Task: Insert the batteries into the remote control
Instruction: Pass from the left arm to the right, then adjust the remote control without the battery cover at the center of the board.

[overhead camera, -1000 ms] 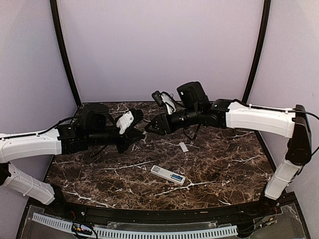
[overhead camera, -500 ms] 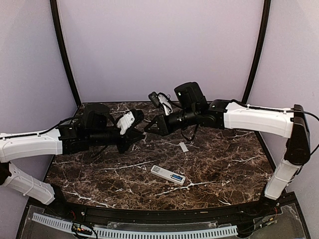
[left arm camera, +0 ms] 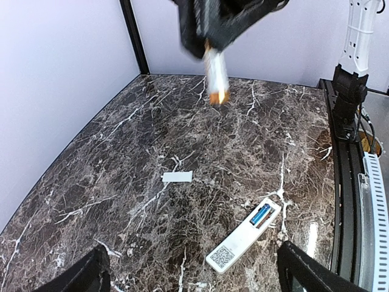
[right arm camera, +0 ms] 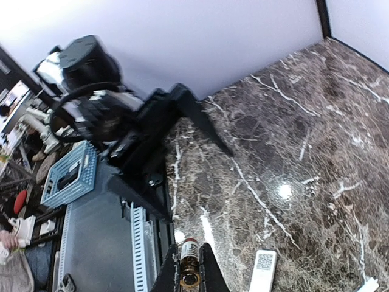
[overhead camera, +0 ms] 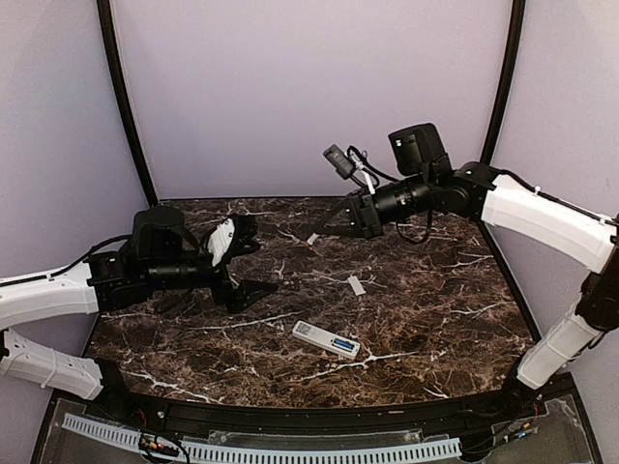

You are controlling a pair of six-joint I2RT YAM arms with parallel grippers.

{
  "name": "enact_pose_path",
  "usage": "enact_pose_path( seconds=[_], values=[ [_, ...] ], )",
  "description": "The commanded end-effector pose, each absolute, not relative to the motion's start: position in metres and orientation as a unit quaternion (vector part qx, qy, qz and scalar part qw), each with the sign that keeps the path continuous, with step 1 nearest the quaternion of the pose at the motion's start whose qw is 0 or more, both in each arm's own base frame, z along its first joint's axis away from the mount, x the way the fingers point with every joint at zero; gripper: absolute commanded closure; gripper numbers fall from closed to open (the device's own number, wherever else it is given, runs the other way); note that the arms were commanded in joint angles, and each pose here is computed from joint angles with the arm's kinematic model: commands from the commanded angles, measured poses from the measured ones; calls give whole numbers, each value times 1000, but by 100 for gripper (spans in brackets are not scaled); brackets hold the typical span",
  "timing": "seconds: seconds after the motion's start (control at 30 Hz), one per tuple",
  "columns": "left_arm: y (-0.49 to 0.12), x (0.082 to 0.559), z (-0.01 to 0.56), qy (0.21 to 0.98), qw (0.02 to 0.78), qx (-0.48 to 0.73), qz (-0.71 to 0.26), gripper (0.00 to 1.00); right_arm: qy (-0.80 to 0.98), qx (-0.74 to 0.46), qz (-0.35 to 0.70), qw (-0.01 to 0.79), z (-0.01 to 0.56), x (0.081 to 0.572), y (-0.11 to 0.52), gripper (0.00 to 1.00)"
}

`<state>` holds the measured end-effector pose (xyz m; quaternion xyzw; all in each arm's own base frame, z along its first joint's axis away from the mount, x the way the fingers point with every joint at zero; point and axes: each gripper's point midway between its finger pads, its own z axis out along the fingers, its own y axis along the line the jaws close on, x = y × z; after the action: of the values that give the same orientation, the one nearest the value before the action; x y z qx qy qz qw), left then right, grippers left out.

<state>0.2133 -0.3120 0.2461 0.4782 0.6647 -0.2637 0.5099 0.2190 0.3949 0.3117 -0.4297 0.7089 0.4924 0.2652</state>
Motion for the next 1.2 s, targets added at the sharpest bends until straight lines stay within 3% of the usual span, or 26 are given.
enact_pose_path(
  seconds=[0.0,0.13,0.3,0.47,0.73,1.17],
  values=[
    [-306,201,214,677,463,515,-249,5,613,-520,541,249,356,163,375,100],
    [-316,205,196,677,437,542,-239,5,611,-534,522,261,358,157,365,100],
    [-339,206,152,672,374,592,-239,5,694,-478,459,281,320,198,350,100],
    [-358,205,109,662,301,646,-233,4,754,-431,427,253,267,229,331,100],
    [-375,200,61,632,202,707,-246,4,770,-415,429,226,228,247,316,100],
    [-374,193,32,641,144,711,-249,37,773,-402,440,218,217,256,309,100]
  ],
)
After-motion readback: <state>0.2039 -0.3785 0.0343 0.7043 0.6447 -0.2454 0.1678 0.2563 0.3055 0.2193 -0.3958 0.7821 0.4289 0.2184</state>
